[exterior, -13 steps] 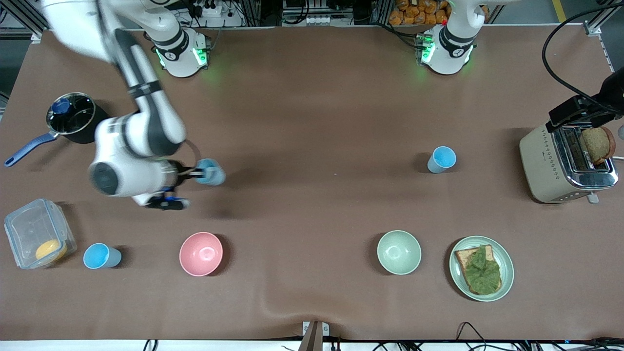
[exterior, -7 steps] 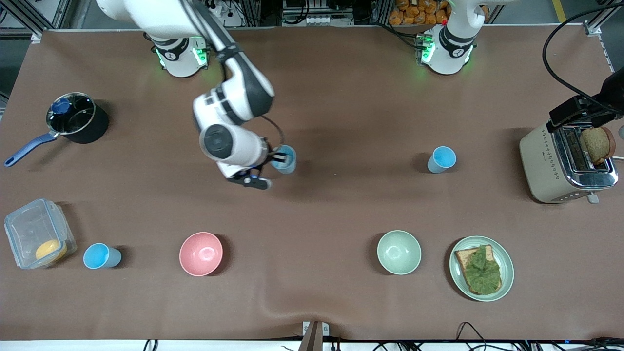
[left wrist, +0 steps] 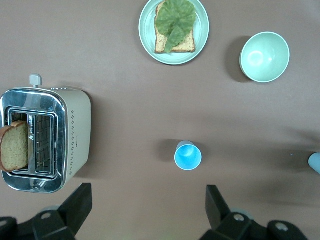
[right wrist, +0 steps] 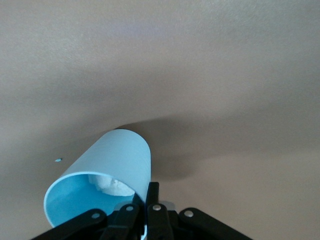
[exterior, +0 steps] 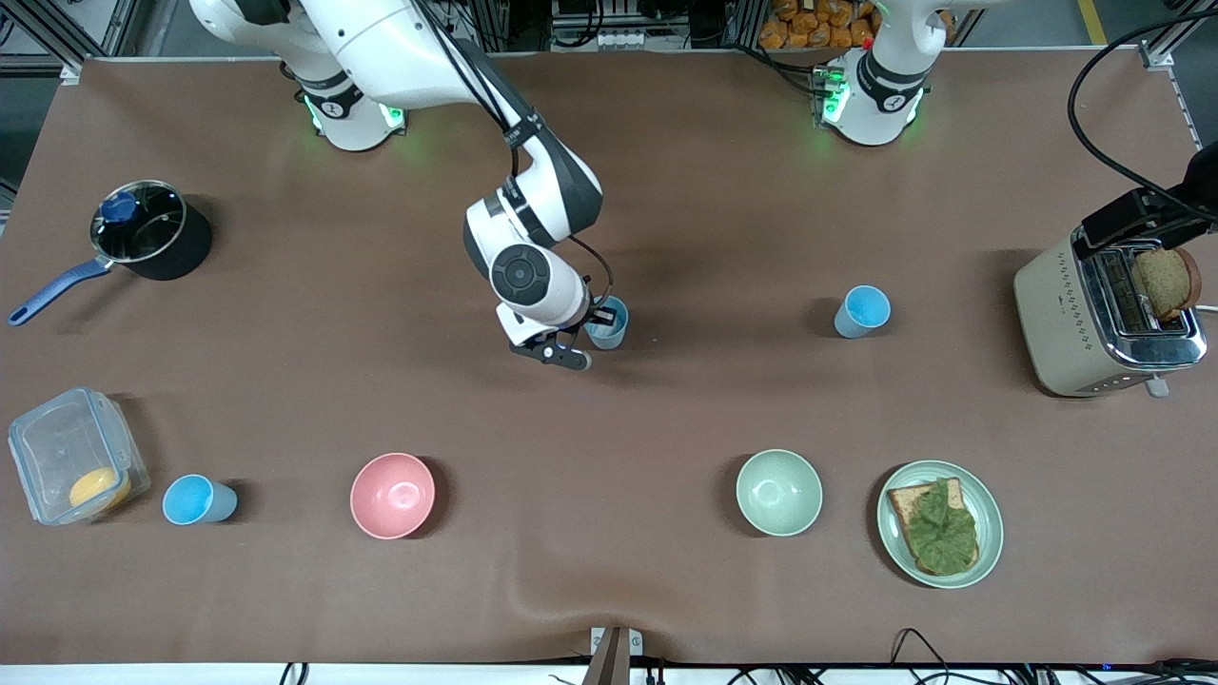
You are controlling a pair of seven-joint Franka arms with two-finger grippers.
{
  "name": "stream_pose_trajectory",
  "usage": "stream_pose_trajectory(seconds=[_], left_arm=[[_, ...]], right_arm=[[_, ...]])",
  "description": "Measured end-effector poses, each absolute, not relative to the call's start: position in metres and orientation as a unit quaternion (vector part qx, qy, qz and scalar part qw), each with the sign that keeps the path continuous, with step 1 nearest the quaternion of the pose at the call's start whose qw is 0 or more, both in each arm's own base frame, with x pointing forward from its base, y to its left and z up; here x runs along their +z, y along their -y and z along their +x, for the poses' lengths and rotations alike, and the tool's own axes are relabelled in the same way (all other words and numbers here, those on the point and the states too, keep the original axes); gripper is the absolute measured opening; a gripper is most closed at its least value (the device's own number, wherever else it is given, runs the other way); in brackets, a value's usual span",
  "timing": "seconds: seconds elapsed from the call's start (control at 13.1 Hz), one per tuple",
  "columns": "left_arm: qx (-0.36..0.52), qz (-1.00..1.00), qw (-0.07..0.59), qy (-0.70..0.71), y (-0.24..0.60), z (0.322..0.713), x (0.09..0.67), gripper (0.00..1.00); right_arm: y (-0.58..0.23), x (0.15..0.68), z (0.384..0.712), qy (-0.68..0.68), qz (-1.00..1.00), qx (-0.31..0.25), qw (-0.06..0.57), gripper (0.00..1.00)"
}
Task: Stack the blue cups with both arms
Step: 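Set the blue cup down and open the right gripper, then retract the right gripper while the left gripper grasps the other blue cup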
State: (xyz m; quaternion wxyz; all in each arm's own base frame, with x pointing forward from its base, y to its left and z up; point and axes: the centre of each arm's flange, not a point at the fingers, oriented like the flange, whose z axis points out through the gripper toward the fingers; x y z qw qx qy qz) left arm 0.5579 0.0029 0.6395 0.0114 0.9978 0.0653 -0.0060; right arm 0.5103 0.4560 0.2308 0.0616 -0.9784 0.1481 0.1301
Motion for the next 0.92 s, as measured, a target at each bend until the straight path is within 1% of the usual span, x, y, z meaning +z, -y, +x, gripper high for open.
stream_pose_trajectory(seconds=[0.08,0.15,0.31,0.46,0.53,0.69,0.76,0.92], left_arm=[[-0.007,0.998,0.011,-0.065,-0.003,0.558,0.638,1.00],[-0.011,0.998,0.011,-0.065,-0.002,0.559,0.635,1.00],[-0.020,0.998,0.010,-0.063,0.000,0.564,0.626,1.00],[-0.026,0.998,0.010,-0.059,0.003,0.567,0.619,1.00],[-0.027,0.998,0.010,-0.054,0.006,0.568,0.618,1.00],[-0.027,0.999,0.010,-0.037,0.014,0.568,0.617,1.00],[-0.028,0.999,0.011,-0.022,0.017,0.568,0.617,1.00],[-0.029,1.000,0.012,0.001,0.020,0.569,0.615,1.00]], right_arm=[[-0.456,0.230,0.511,-0.149,-0.978,0.130,0.061,0.03],[-0.455,0.231,0.512,-0.150,-0.978,0.129,0.062,0.08],[-0.457,0.242,0.520,-0.150,-0.979,0.121,0.069,0.31],[-0.452,0.270,0.535,-0.149,-0.978,0.134,0.065,0.55],[-0.441,0.292,0.549,-0.153,-0.975,0.148,0.061,0.64],[-0.398,0.332,0.585,-0.173,-0.969,0.169,0.058,0.88],[-0.369,0.350,0.603,-0.183,-0.966,0.170,0.060,0.99],[-0.315,0.379,0.628,-0.190,-0.968,0.155,0.050,1.00]])
